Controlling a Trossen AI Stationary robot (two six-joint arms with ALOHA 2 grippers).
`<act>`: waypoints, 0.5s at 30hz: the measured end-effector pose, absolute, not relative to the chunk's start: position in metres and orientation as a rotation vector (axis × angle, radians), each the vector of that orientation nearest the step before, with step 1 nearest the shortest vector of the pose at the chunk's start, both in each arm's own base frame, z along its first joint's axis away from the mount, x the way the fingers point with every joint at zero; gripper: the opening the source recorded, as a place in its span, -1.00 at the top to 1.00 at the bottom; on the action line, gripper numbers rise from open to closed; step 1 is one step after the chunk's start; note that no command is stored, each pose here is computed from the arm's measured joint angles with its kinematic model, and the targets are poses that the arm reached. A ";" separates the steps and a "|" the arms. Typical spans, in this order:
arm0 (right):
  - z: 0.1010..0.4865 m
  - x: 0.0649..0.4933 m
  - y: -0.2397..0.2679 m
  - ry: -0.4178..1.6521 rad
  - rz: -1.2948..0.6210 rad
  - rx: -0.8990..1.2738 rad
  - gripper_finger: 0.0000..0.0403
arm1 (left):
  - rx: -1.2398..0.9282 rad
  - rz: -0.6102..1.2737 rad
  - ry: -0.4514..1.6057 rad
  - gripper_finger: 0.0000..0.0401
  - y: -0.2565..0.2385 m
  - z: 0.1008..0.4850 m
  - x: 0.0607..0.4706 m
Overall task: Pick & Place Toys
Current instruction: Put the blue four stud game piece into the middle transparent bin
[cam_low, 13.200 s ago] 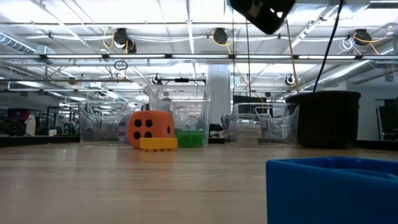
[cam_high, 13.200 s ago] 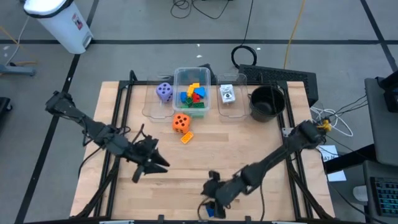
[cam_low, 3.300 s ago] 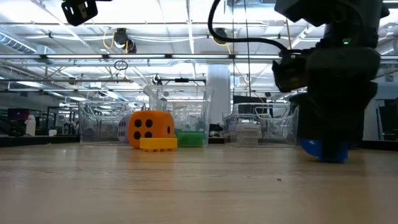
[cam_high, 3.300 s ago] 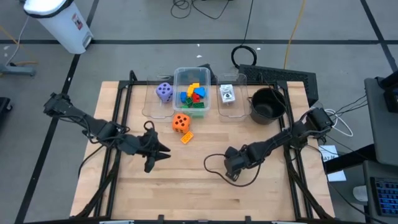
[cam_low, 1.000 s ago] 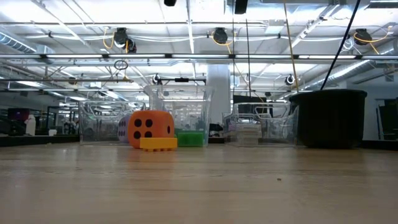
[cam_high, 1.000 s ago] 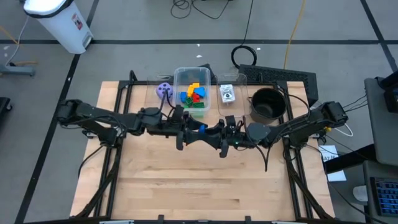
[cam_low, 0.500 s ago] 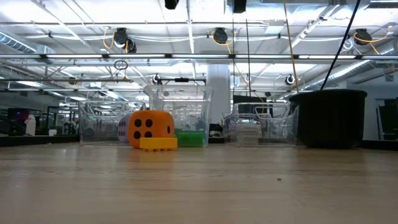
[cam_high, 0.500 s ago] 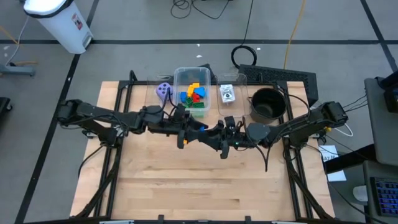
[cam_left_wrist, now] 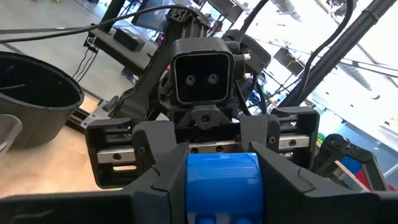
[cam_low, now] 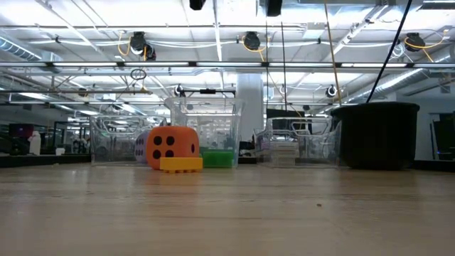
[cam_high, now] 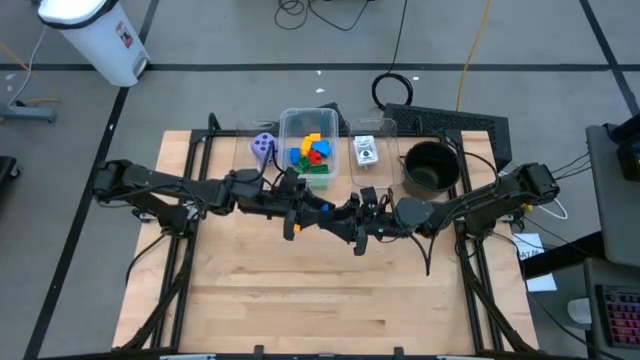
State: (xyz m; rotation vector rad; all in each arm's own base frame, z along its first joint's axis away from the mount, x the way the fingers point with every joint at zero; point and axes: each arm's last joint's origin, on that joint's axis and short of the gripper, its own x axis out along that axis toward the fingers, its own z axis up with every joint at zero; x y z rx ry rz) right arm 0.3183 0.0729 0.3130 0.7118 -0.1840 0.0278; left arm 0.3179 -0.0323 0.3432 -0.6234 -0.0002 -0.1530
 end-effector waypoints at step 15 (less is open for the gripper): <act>0.313 0.319 0.070 -0.174 0.071 0.711 -0.14 | -0.556 -0.161 -0.011 0.27 -0.023 0.359 0.320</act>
